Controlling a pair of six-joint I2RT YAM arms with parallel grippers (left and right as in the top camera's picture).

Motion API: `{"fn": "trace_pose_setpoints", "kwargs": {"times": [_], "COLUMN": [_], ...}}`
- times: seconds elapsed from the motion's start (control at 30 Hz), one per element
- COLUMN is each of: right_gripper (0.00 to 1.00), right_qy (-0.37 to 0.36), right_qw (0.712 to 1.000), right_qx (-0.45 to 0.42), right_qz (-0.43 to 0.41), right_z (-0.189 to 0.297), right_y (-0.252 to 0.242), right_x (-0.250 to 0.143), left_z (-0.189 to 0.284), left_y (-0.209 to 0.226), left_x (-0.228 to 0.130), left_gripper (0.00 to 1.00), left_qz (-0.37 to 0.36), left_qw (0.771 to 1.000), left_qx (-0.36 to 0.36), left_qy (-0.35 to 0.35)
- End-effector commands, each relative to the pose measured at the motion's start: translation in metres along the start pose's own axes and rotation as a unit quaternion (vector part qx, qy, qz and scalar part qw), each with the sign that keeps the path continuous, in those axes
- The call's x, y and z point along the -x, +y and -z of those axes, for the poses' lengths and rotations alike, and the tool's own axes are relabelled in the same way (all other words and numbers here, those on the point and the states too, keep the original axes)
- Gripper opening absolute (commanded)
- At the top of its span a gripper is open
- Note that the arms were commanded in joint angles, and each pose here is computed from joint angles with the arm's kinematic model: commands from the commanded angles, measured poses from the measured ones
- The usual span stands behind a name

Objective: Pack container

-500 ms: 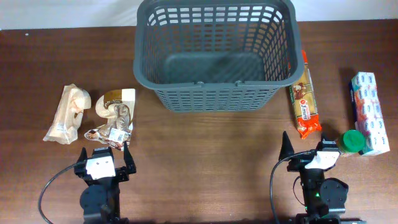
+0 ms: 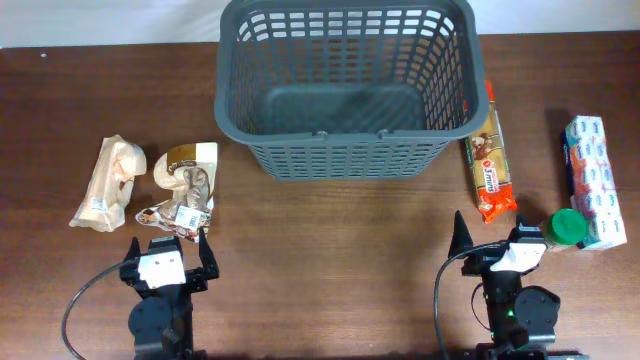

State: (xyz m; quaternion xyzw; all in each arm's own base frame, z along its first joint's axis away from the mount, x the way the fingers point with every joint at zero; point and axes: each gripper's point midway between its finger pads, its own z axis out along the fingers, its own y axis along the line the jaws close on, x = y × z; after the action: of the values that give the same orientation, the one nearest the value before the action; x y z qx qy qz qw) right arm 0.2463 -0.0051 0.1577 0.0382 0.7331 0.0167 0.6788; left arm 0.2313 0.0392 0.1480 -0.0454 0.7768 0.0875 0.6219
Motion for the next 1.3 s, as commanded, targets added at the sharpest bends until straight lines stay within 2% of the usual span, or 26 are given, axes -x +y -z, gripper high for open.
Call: {"fn": "trace_pose_setpoints", "kwargs": {"times": [0.0,1.03,1.17,1.27], "right_gripper": [0.99,0.99,0.99,0.99], "right_qy": [0.001,-0.003,-0.002,-0.012], "right_qw": [1.0,1.0,0.999,0.999], "right_qx": [-0.003,-0.019,-0.017,-0.017], "right_qz": [-0.002,-0.002,-0.027,-0.027], "right_z": [0.0,0.0,0.0,0.003], "right_y": [-0.001,-0.006,-0.006,-0.005], "right_x": [-0.002,-0.001,-0.001,0.012], "left_z": [-0.001,-0.001,-0.001,-0.001], "left_y": [-0.003,-0.003,-0.003,-0.003], "left_x": [-0.003,-0.003,-0.003,-0.003], "left_gripper": [0.99,0.99,0.99,0.99], "left_qz": [0.004,0.004,0.004,0.004], "left_qw": [1.0,1.0,1.0,1.0], "left_qx": [-0.007,-0.007,-0.007,-0.007], "left_qy": [0.0,0.0,0.0,0.001]}}
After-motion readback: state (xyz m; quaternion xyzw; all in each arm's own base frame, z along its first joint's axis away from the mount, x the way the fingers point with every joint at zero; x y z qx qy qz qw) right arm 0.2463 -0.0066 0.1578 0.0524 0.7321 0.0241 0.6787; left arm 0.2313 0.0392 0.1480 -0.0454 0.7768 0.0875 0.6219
